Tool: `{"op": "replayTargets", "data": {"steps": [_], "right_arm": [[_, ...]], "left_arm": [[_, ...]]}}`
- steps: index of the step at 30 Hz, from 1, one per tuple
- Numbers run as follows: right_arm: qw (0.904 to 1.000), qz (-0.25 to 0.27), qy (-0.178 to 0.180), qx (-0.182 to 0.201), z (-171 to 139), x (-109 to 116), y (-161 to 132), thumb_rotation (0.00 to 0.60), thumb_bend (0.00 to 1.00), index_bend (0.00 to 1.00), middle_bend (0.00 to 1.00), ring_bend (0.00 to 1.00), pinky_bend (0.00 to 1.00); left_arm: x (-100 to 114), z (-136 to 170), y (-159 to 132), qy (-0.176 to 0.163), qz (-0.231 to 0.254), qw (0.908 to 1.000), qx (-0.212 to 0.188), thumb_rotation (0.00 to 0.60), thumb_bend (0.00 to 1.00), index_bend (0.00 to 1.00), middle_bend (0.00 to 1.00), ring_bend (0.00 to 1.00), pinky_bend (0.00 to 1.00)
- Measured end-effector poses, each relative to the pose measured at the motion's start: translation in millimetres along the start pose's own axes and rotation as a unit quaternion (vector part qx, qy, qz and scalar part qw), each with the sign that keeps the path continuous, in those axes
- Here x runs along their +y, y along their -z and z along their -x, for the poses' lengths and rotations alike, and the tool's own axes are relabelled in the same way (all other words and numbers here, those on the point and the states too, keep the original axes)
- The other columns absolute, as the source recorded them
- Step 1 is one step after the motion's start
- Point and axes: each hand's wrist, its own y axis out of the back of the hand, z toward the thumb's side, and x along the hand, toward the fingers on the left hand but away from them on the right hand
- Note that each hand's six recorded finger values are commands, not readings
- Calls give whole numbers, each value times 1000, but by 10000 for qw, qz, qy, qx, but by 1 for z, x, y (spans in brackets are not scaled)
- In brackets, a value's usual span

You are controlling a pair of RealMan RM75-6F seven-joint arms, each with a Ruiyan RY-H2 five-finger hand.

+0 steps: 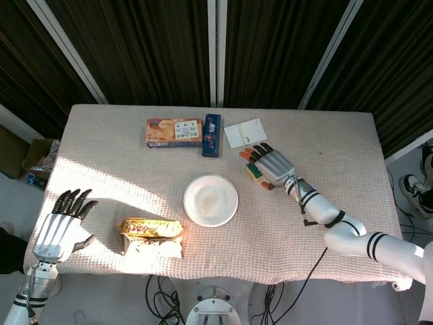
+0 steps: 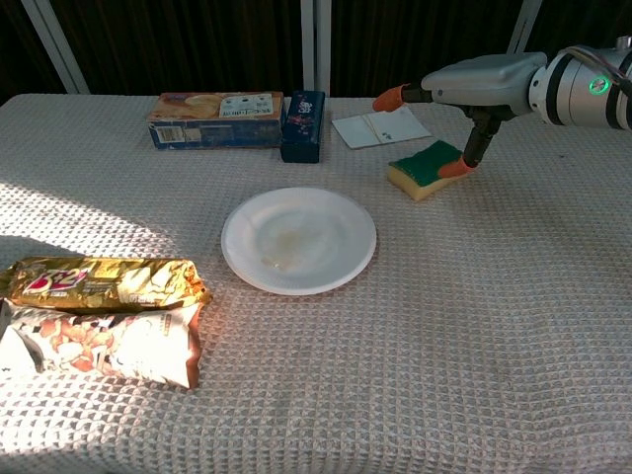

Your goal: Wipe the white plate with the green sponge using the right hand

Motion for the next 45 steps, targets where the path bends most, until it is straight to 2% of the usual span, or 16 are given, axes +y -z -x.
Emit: {"op": "replayTargets", "data": {"steps": [7, 13, 34, 41, 45], "right_arm": [[9954, -782, -422, -367, 19, 2, 26, 600, 174, 24, 121, 0, 0], [9911, -1093, -670, -361, 29, -14, 21, 600, 174, 63, 135, 0, 0], [9905, -1248, -425, -395, 48, -34, 16, 600, 199, 197, 218, 0, 0], [9892, -1363, -322, -431, 50, -34, 19, 600, 201, 213, 247, 0, 0], [9892, -1382, -261, -424, 50, -32, 18, 600, 228, 265, 270, 0, 0]], "left_arm": [[-5, 10, 7, 137, 125, 9994, 286, 600, 48, 256, 120, 96, 118], [-8, 13, 10, 214, 187, 9989, 361, 600, 47, 256, 120, 96, 118], [-12, 15, 18, 282, 205, 9983, 464, 600, 47, 254, 120, 96, 118], [-12, 16, 20, 271, 200, 9983, 482, 600, 47, 254, 119, 96, 118], [-13, 17, 21, 302, 218, 9982, 480, 600, 47, 254, 120, 96, 119]]}}
